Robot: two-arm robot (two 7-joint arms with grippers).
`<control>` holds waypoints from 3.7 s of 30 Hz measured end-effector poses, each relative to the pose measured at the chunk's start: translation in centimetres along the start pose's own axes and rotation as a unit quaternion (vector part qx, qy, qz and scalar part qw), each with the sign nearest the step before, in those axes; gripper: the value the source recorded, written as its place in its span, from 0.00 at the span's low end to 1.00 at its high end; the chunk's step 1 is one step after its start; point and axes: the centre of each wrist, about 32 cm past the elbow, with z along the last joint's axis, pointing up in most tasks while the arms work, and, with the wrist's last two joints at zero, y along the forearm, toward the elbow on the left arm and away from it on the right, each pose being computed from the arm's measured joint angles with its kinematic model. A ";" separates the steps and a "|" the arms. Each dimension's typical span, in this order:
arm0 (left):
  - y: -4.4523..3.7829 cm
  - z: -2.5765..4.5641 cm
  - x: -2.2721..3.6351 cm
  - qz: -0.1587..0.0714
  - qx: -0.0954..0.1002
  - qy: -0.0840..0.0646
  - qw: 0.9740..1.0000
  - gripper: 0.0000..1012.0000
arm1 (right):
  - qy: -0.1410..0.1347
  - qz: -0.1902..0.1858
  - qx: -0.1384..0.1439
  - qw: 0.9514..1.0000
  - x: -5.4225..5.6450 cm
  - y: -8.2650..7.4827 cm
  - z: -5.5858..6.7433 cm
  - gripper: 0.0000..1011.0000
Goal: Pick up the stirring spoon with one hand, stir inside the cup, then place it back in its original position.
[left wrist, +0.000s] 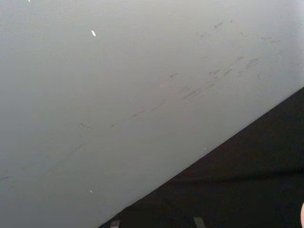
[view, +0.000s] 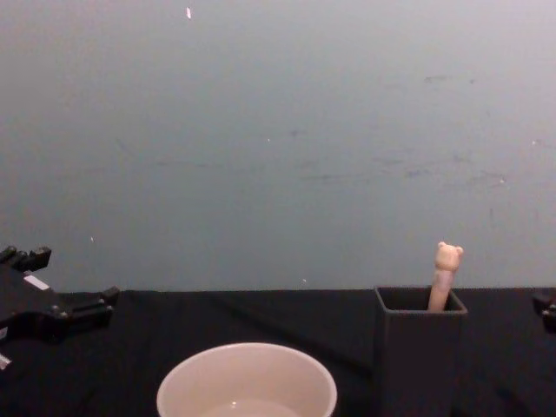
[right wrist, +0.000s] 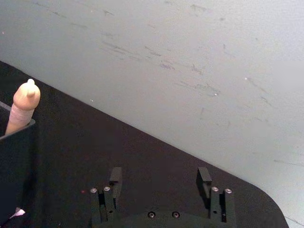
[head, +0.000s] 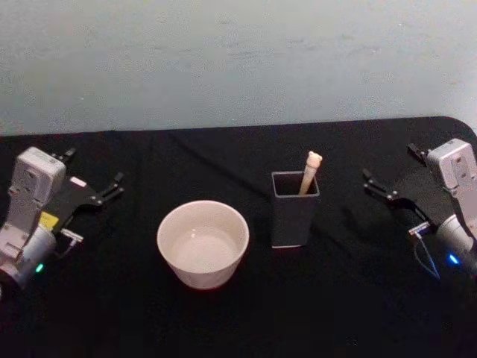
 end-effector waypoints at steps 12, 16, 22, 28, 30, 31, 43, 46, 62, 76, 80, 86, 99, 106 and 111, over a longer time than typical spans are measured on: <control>0.00 0.00 0.00 0.000 0.000 0.000 1.000 0.99 | 0.000 0.000 0.000 1.000 0.0 0.0 0.0 0.99; 0.00 0.00 0.00 0.000 0.000 0.000 1.000 0.99 | 0.000 0.000 0.000 1.000 0.0 0.0 0.0 0.99; 0.00 0.00 0.00 0.000 0.000 0.000 1.000 0.99 | 0.000 0.000 0.000 1.000 0.0 0.0 0.0 0.99; 0.00 0.00 0.00 0.000 0.000 0.000 1.000 0.99 | 0.000 0.000 0.000 1.000 0.0 0.0 0.0 0.99; 0.00 0.00 0.00 0.000 0.000 0.000 1.000 0.99 | 0.003 0.002 0.001 1.000 0.0 0.0 0.1 0.99; 0.00 0.00 0.00 0.000 0.000 0.000 1.000 0.99 | 0.005 0.003 0.003 1.000 0.0 0.0 0.1 0.99; 0.00 0.00 0.00 0.000 0.000 0.000 1.000 0.99 | 0.090 0.081 0.031 0.992 1.1 -1.1 2.1 0.99; 0.00 0.00 0.00 0.000 0.000 0.000 1.000 0.99 | 0.110 0.108 0.032 0.988 1.5 -1.2 2.5 0.99; 0.00 0.00 0.00 0.000 0.000 0.000 1.000 0.99 | 0.182 0.222 0.031 0.957 0.6 1.3 2.7 0.99; 0.00 0.00 0.00 0.000 0.000 0.000 1.000 0.99 | 0.199 0.224 0.044 0.953 -0.6 3.8 3.1 0.99; 0.00 0.00 0.00 0.000 0.000 0.000 1.000 0.99 | 0.200 0.222 0.044 0.953 -0.7 4.2 3.0 0.99; 0.00 0.00 0.00 0.000 0.000 0.000 1.000 0.99 | 0.200 0.221 0.046 0.954 -0.7 4.3 3.0 0.99; 0.00 0.00 0.00 0.000 0.000 0.000 1.000 0.99 | 0.200 0.221 0.046 0.954 -0.7 4.3 3.0 0.93; 0.00 0.00 0.00 0.000 0.000 0.000 1.000 0.99 | 0.200 0.221 0.045 0.953 -0.7 4.2 3.0 0.72; 0.00 0.00 0.00 0.000 0.000 0.000 1.000 0.99 | 0.200 0.221 0.045 0.953 -0.7 4.2 3.0 0.58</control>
